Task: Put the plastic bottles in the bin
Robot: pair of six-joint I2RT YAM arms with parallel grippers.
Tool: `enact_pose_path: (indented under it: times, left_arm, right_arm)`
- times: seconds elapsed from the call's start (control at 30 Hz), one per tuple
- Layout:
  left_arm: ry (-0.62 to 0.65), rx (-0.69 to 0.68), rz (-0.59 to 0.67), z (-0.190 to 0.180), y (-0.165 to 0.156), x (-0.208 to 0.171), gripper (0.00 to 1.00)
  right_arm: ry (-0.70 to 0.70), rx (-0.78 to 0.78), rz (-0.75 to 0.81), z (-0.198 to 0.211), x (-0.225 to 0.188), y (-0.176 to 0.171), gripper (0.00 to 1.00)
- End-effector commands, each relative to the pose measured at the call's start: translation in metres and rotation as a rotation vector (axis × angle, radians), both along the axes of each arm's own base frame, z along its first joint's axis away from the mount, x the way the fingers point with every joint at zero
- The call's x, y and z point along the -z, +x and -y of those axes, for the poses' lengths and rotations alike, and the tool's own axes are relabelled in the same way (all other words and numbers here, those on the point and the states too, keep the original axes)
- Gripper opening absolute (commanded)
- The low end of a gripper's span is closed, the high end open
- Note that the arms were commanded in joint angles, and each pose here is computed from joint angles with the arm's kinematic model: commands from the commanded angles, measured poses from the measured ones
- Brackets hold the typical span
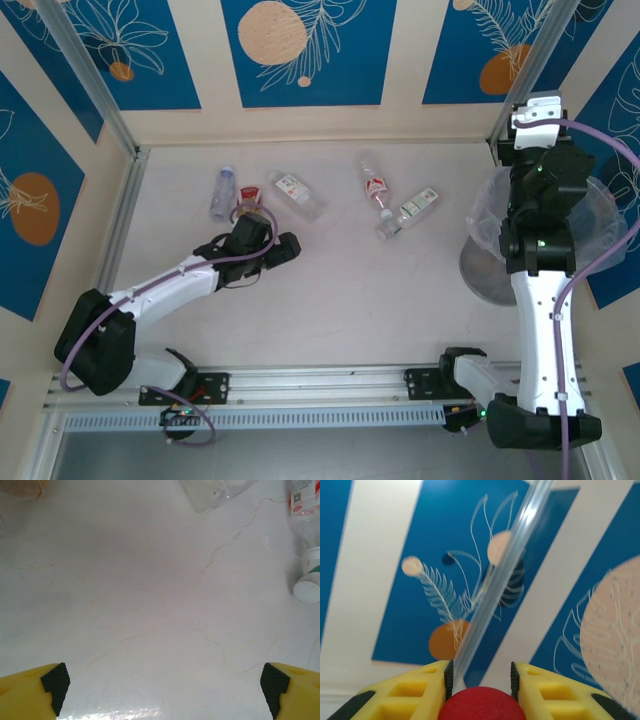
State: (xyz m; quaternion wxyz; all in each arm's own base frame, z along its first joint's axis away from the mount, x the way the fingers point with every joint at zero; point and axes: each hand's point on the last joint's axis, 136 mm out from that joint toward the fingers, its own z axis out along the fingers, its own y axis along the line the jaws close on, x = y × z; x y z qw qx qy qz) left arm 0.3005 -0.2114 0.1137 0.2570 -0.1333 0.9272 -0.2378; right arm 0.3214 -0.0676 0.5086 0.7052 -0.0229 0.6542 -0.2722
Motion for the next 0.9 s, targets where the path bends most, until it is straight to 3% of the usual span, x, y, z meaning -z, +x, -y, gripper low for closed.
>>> enact_pose_path:
  times: [0.0, 0.37, 0.67, 0.87]
  left_arm:
    - [-0.018, 0.016, 0.034, 0.002, 0.006, -0.015, 0.99]
    - [-0.025, 0.004, 0.035, 0.001, 0.007, -0.015, 0.99]
    - [-0.085, 0.090, 0.084, 0.020, 0.011, -0.030, 0.99]
    - [-0.044, 0.141, 0.101, 0.024, 0.016, -0.038, 0.99]
  right_arm:
    - [0.053, 0.138, 0.044, 0.029, 0.003, -0.016, 0.00]
    - [0.184, 0.337, -0.035, 0.080, 0.064, -0.026, 0.00]
    - [0.090, 0.301, -0.190, 0.077, 0.102, -0.010, 0.00]
    - [0.061, 0.311, -0.261, 0.080, 0.131, -0.009, 0.00]
